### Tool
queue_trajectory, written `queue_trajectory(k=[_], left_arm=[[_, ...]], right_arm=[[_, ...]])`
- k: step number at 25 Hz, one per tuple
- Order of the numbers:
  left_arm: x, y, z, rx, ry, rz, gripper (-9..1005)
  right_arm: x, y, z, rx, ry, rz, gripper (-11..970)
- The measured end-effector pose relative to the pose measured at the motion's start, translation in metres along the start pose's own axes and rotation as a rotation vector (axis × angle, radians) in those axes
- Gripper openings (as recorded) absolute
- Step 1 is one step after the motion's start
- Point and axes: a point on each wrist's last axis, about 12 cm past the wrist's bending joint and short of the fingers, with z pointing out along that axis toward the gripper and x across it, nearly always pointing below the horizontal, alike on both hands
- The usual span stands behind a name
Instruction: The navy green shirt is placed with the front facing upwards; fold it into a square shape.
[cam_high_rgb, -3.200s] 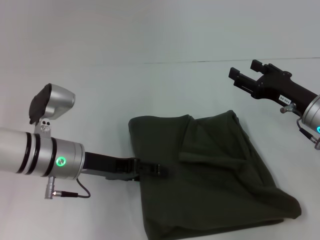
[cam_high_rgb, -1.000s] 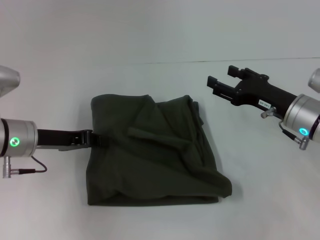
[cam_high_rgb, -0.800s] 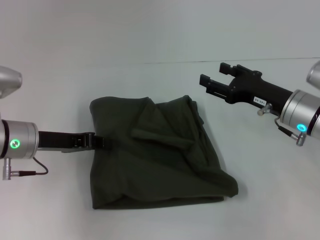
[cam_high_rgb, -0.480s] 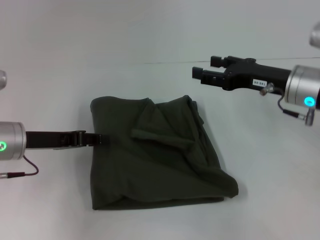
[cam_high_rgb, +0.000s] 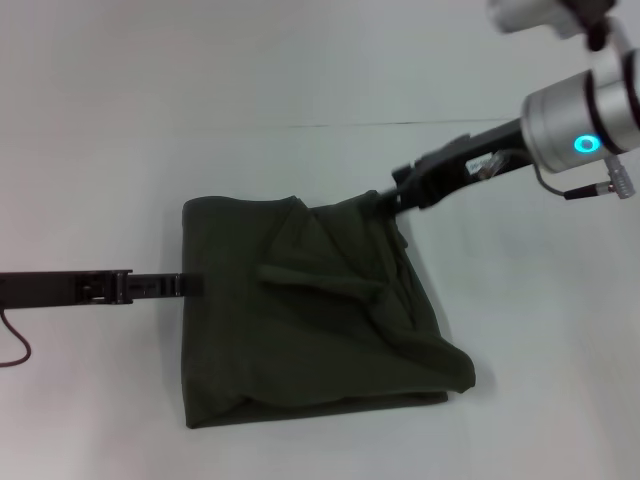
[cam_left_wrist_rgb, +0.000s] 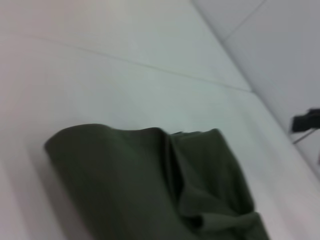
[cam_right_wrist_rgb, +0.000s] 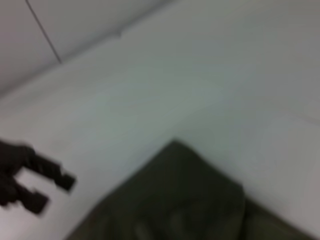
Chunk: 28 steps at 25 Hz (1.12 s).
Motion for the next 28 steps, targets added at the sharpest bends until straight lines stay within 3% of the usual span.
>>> queue_trajectory(k=[6,11,28], left_arm=[[0.009,-0.009,-0.008,0.121,-0.026,0.085,902],[0.012,-0.013,-0.005,0.156,-0.034,0.134,905],[0.011,-0.016,0.001,0.168,-0.033,0.174,905]], right_arm=[[-0.010,0.020,0.012,-0.014,0.150,-0.114,795],[-0.013,0.031,0.024,-0.020,0.195,-0.195,796],[-0.014,0.047,0.071,0.015,0.212,-0.281,795]])
